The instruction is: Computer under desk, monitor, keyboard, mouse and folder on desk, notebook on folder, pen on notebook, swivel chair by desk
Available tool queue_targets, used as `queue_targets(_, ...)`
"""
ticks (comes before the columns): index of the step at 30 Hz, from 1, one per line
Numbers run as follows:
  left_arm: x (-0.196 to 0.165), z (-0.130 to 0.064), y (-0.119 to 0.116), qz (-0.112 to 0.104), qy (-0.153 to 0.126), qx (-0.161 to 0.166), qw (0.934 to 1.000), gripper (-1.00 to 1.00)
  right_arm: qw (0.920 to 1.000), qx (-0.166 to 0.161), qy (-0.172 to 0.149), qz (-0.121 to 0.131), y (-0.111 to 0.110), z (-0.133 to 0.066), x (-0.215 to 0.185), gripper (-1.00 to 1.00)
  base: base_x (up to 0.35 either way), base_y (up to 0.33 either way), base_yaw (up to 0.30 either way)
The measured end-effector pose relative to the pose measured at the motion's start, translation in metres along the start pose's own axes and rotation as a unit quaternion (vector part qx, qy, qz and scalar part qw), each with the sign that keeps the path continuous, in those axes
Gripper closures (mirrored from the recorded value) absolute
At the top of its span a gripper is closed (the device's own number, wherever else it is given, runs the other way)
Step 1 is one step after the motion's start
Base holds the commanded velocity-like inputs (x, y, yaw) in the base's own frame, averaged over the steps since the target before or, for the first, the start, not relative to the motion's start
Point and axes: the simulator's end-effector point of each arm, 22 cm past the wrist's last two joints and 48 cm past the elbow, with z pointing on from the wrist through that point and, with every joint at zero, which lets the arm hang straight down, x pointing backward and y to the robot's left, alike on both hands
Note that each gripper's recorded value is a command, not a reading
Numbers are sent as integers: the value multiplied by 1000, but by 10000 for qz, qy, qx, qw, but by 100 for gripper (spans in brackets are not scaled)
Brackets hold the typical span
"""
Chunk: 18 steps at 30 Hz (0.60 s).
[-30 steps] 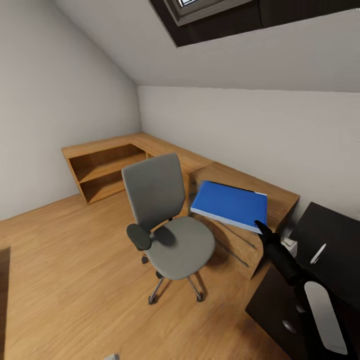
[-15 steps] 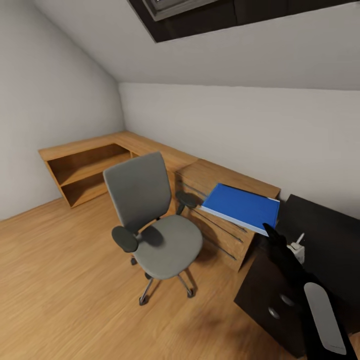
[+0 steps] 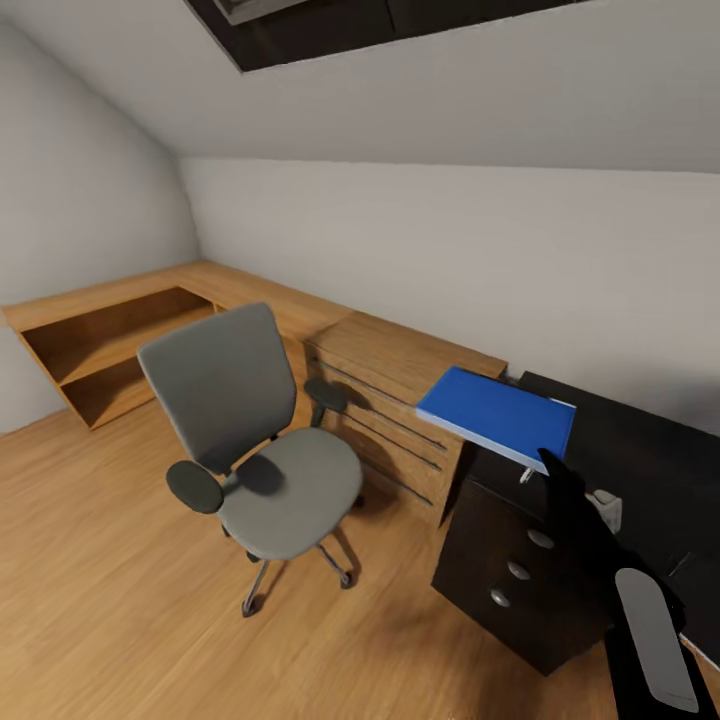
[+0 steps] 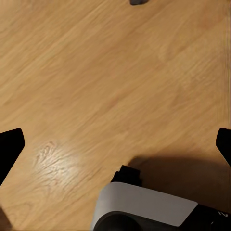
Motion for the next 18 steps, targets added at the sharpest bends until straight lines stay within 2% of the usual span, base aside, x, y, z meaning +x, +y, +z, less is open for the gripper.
queue_targets(18, 9, 1, 2, 22, 98, -29, 9999, -100, 9999, 106, -7, -14, -12, 3, 1, 100, 0, -14, -230)
